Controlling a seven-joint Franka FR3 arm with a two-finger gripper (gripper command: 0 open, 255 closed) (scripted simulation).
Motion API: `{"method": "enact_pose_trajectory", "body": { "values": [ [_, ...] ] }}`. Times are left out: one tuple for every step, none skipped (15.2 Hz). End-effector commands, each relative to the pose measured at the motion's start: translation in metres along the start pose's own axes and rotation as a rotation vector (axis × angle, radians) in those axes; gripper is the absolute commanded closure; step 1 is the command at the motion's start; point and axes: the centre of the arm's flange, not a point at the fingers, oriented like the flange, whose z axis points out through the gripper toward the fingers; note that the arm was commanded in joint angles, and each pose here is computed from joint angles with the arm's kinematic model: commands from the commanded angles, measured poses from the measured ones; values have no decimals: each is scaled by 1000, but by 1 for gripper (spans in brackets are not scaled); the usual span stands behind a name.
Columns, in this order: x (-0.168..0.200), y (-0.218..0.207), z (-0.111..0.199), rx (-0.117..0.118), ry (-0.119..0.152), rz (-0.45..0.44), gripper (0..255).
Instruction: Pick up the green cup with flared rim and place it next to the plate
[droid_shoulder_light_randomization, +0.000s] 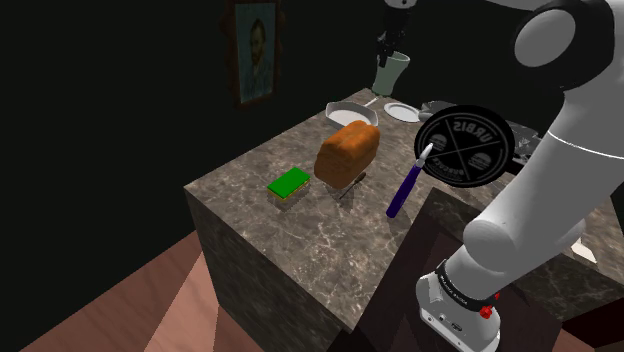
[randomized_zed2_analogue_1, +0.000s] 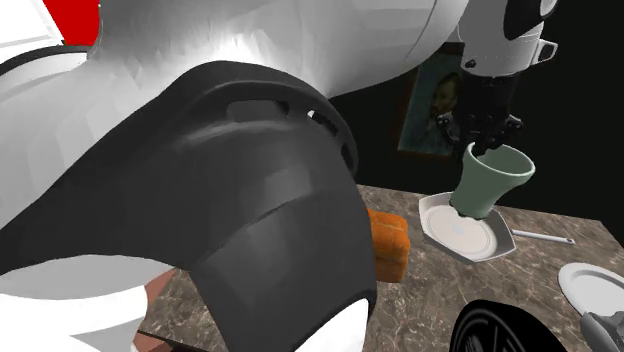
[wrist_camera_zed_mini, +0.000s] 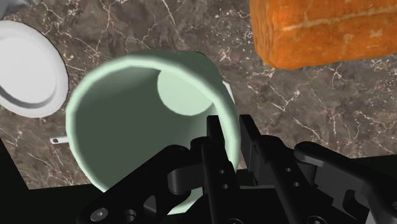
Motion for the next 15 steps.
{"method": "enact_pose_trajectory", "body": {
  "values": [
    [-8,25,3,0,1,-1,255],
    [-11,38,4,0,1,-1,255],
    [-14,51,6,0,1,-1,255],
    [-16,63,8,0,1,-1,255],
    [-19,76,9,0,1,-1,255],
    [-22,89,11,0,1,-1,255],
    [-25,102,13,0,1,-1,255],
    [-28,115,14,0,1,-1,255],
    [-30,127,16,0,1,-1,255],
    [-33,140,18,0,1,-1,255],
    [-36,153,19,0,1,-1,255],
    [-39,166,21,0,1,-1,255],
    [-42,179,23,0,1,-1,255],
    [-46,200,25,0,1,-1,255],
    [-46,199,31,0,1,-1,255]
  ]
}}
